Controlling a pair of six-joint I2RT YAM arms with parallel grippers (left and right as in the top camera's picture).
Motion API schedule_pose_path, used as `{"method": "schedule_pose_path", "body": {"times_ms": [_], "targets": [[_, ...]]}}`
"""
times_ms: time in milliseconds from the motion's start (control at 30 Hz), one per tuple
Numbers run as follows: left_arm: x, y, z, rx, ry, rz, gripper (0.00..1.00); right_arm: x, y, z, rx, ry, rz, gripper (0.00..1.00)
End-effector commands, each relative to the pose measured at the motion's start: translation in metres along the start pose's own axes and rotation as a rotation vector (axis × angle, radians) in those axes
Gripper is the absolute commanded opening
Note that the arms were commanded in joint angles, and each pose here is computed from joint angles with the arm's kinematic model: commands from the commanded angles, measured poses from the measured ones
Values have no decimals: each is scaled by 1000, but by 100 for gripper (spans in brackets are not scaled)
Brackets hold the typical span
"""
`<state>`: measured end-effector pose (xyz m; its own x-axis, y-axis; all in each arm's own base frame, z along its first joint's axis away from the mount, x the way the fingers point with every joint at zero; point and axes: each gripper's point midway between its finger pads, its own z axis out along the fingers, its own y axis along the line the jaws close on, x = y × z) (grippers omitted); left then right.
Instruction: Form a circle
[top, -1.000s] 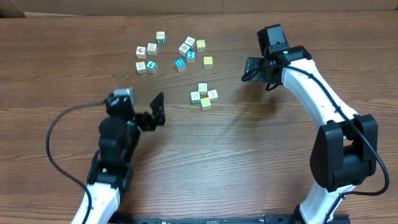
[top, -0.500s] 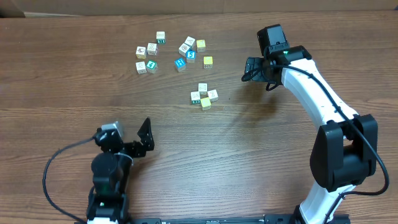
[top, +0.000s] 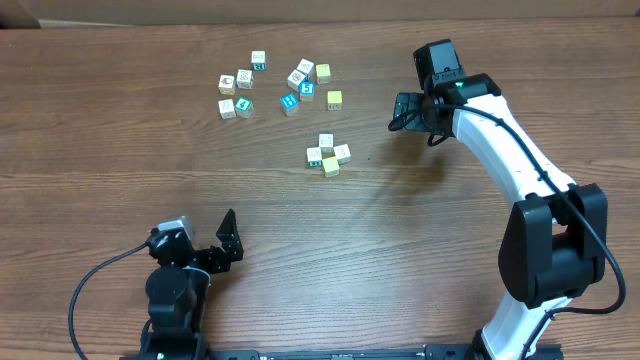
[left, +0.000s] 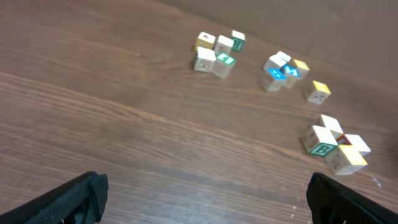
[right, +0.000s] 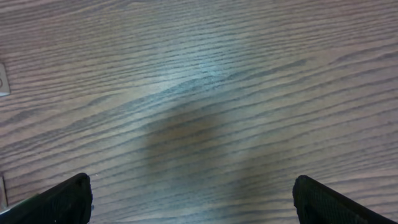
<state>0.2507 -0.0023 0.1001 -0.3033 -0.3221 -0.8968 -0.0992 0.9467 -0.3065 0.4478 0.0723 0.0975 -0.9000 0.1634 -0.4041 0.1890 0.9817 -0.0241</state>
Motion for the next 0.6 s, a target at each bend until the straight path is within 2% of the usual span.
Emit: {"method": "schedule_pose_path", "body": {"times_ms": [0, 233, 567], "targets": [[-17, 4, -6, -14, -81, 45, 100, -8, 1, -8, -11, -27, 3, 100], [-54, -8, -23, 24, -261, 143, 100, -8, 1, -8, -11, -26, 3, 100], [-52, -6, -22, 18, -250, 179, 100, -8, 1, -8, -11, -27, 3, 100]]}}
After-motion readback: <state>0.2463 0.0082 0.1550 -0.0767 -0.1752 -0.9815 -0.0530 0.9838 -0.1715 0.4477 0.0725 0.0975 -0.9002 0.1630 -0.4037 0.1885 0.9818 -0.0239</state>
